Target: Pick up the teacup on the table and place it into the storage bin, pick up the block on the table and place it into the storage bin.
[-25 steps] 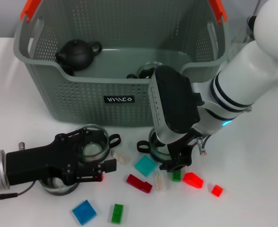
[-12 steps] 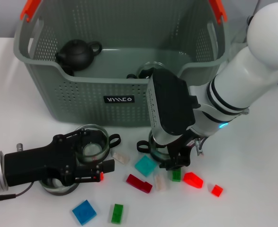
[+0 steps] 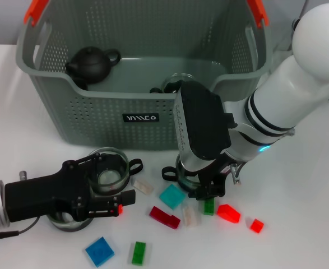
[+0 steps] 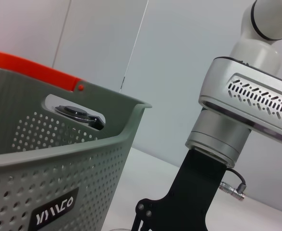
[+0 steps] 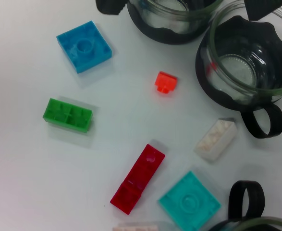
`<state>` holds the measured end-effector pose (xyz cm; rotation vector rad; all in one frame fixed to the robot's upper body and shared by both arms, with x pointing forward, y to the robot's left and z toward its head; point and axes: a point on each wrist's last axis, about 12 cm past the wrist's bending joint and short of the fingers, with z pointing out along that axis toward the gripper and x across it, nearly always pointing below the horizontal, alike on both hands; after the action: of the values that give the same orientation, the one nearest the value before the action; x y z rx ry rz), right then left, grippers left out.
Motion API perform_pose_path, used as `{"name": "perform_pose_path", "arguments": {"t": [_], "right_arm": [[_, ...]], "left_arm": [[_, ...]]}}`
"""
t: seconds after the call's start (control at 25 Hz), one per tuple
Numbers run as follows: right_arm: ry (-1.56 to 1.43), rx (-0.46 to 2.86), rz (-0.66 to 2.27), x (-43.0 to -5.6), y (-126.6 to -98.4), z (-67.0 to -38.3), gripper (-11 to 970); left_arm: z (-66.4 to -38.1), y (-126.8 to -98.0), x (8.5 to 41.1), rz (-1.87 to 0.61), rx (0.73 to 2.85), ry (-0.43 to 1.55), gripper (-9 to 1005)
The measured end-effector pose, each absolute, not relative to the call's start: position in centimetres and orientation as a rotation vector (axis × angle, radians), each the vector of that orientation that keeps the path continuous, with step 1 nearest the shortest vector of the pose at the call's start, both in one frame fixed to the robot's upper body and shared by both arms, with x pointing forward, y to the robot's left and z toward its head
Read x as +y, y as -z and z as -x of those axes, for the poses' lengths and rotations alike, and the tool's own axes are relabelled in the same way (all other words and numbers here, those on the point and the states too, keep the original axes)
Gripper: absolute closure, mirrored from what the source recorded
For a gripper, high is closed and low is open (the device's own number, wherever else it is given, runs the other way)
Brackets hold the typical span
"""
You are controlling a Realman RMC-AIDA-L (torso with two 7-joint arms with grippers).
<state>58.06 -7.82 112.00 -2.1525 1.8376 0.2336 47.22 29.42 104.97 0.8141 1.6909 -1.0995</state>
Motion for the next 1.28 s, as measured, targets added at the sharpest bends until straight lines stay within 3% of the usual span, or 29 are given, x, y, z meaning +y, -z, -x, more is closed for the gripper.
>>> {"name": "perform_pose_path", "arguments": {"t": [0.6,1.04,1.24,1.28], "right_arm": [[-0.231,1.845,2.166,-7.93,-111.66,-57.91,519],[-0.219,1.844,2.183,-7.99,-111.34,-57.73,666],[-0.233,1.848,2.188,-7.99,-111.5,-57.64,879],[-0.24,1.848,2.187,-7.94,-111.6,-57.61,881]], "left_arm": [[-47.16,-104.92,29.36,-0.811,1.692,1.101,63],[-47.2,-104.9,29.39,-0.81,1.694,1.097,63],[-47.18,-104.88,29.4,-0.81,1.695,1.097,64],[-47.17,-104.88,29.4,-0.81,1.695,1.097,64]]}}
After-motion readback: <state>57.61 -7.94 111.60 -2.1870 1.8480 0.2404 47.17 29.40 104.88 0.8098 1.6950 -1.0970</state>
